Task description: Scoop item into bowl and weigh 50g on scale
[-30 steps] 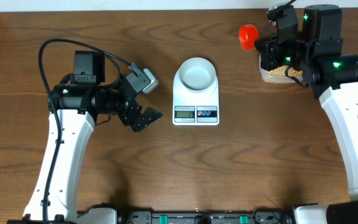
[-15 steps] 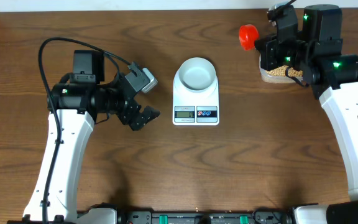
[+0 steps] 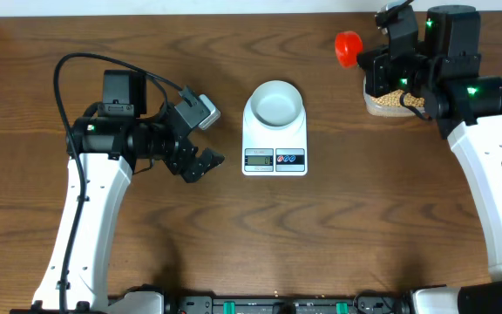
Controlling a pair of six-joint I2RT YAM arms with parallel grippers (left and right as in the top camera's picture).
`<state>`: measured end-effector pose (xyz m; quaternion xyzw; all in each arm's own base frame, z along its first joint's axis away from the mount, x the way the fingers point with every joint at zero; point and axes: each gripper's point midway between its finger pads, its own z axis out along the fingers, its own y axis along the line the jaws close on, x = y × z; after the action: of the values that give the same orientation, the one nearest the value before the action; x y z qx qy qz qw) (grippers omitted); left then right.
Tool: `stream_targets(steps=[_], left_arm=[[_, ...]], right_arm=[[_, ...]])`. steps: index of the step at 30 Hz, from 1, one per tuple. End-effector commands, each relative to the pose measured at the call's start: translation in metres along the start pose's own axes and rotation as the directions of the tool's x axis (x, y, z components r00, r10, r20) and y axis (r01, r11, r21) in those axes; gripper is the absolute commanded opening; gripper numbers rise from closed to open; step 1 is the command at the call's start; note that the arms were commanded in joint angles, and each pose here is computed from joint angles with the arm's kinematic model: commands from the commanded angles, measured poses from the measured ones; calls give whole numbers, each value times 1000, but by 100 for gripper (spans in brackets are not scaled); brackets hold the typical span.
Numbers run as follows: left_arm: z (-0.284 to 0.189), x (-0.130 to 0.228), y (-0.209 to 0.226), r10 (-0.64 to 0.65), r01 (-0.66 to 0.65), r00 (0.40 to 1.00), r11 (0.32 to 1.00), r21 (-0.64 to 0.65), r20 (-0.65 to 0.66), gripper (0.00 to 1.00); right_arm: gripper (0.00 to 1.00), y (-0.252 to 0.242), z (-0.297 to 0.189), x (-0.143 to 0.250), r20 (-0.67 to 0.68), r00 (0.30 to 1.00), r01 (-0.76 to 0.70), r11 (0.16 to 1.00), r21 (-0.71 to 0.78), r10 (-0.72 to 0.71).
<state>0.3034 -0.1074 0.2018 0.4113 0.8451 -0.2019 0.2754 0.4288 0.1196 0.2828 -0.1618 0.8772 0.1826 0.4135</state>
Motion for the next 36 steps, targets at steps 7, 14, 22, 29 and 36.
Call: stream_targets(steps=[7, 14, 22, 29, 36], left_arm=[[-7, -10, 7, -3, 4, 1000, 999, -32, 20, 98], [-8, -14, 10, -47, 49, 998, 998, -44, 37, 98], [-8, -13, 10, -47, 49, 998, 998, -44, 37, 98], [-8, -13, 10, -47, 49, 998, 998, -44, 37, 98], [-8, -14, 10, -47, 48, 998, 998, -44, 37, 98]], right_arm=[[1, 6, -3, -13, 43, 999, 34, 999, -15, -34], [1, 6, -3, -14, 47, 998, 36, 999, -15, -35], [1, 6, -3, -15, 50, 998, 38, 999, -14, -37], [1, 6, -3, -19, 66, 997, 44, 999, -13, -43], [1, 6, -3, -19, 66, 997, 44, 999, -13, -43]])
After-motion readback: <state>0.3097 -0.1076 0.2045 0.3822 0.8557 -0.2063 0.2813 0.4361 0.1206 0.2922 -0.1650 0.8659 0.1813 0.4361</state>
